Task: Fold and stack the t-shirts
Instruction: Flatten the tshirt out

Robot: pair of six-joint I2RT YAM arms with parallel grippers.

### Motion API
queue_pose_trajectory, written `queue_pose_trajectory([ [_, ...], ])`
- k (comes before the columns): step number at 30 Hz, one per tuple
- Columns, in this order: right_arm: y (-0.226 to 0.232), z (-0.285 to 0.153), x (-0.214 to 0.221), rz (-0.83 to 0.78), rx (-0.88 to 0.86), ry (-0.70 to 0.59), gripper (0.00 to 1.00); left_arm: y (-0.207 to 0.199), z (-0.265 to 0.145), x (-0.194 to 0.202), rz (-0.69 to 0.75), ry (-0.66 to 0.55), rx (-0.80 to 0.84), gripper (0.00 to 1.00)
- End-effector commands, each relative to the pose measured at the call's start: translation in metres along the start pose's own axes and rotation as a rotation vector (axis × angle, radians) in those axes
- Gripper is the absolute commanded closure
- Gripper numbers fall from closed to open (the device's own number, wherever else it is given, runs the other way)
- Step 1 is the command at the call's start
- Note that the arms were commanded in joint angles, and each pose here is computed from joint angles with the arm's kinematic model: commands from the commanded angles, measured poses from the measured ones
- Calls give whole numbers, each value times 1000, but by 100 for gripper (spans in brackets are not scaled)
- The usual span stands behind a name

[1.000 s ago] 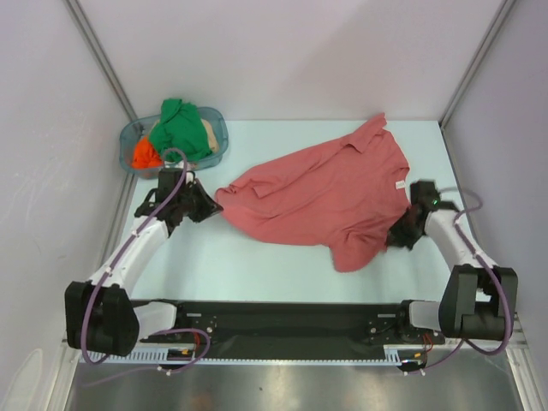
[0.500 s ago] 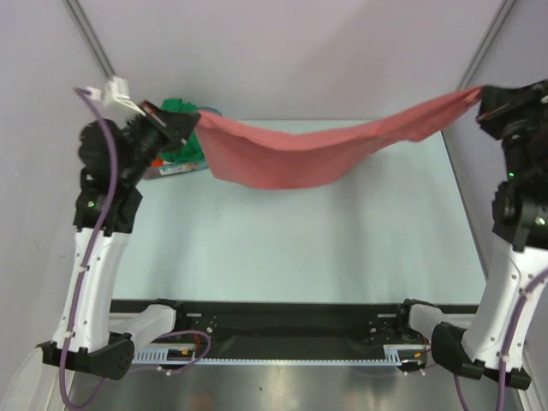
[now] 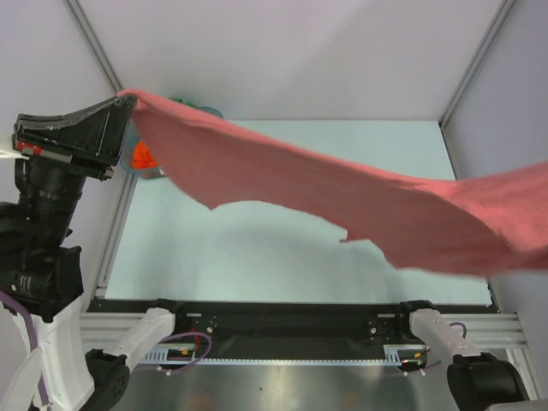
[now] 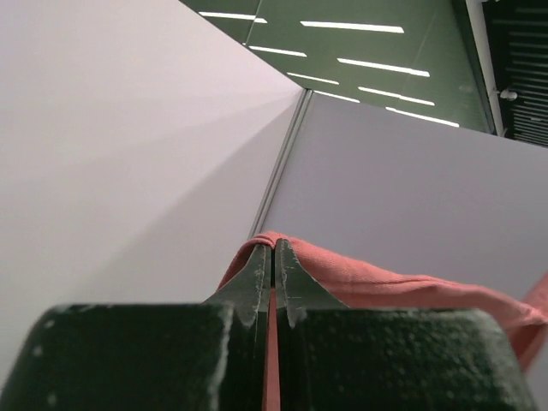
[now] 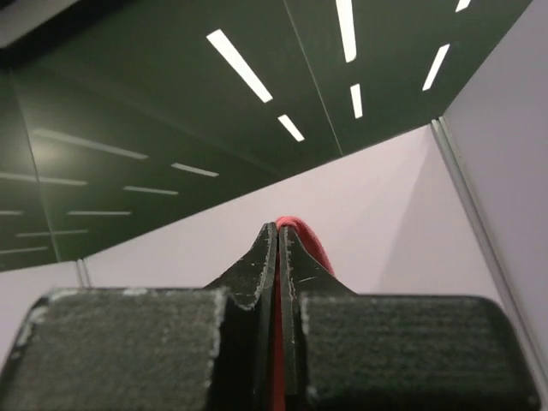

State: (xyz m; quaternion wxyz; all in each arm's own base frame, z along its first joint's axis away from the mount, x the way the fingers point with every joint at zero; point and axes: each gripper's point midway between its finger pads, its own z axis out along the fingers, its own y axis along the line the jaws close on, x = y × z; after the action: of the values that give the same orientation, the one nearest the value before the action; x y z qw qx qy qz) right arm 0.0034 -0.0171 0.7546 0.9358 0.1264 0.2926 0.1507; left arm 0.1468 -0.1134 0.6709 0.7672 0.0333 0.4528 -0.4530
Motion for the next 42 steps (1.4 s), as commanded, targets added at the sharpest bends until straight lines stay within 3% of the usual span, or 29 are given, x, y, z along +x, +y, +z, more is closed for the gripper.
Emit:
queue_pose_trajectory([
  [1,-29,22,18,-13,86,24,100,2,5,3,-41,7,0,100],
  [3,-34,32,38,-21,92,70,100,10,7,9,-42,15,-22,100],
  [6,-45,49,101,-74,109,178,100,42,16,33,-36,53,-93,100],
  [7,-53,53,145,-104,135,259,100,52,19,40,-27,59,-110,100],
  [13,-76,68,280,-303,190,406,100,159,50,134,-2,215,-276,100],
  [14,-107,65,310,-355,242,434,100,171,53,144,9,223,-290,100],
  [16,-136,61,362,-249,258,513,100,215,58,187,18,297,-346,100],
  [19,-210,29,439,-271,370,649,100,275,66,248,39,400,-414,100],
  [21,-238,11,477,-275,395,724,100,307,66,280,38,427,-439,100],
  [22,-256,3,506,-275,412,765,100,341,61,322,15,495,-476,100],
  [24,-283,-14,539,-310,431,825,100,370,64,358,5,518,-479,100],
  [25,-296,-21,554,-316,448,855,100,401,53,398,-15,579,-522,100],
  [26,-317,-38,587,-308,476,919,100,417,49,416,-24,595,-544,100],
  [28,-331,-44,614,-273,454,968,100,436,62,429,-28,564,-534,100],
  [29,-348,-64,643,-275,474,1038,100,460,48,465,-56,616,-565,100],
  [30,-353,-70,655,-274,469,1069,100,464,68,461,-58,601,-546,100],
  [35,-373,-91,687,-261,497,1177,100,488,79,500,-125,632,-514,100],
  [42,-351,-135,656,-175,586,1283,100,487,53,515,-187,695,-545,100],
])
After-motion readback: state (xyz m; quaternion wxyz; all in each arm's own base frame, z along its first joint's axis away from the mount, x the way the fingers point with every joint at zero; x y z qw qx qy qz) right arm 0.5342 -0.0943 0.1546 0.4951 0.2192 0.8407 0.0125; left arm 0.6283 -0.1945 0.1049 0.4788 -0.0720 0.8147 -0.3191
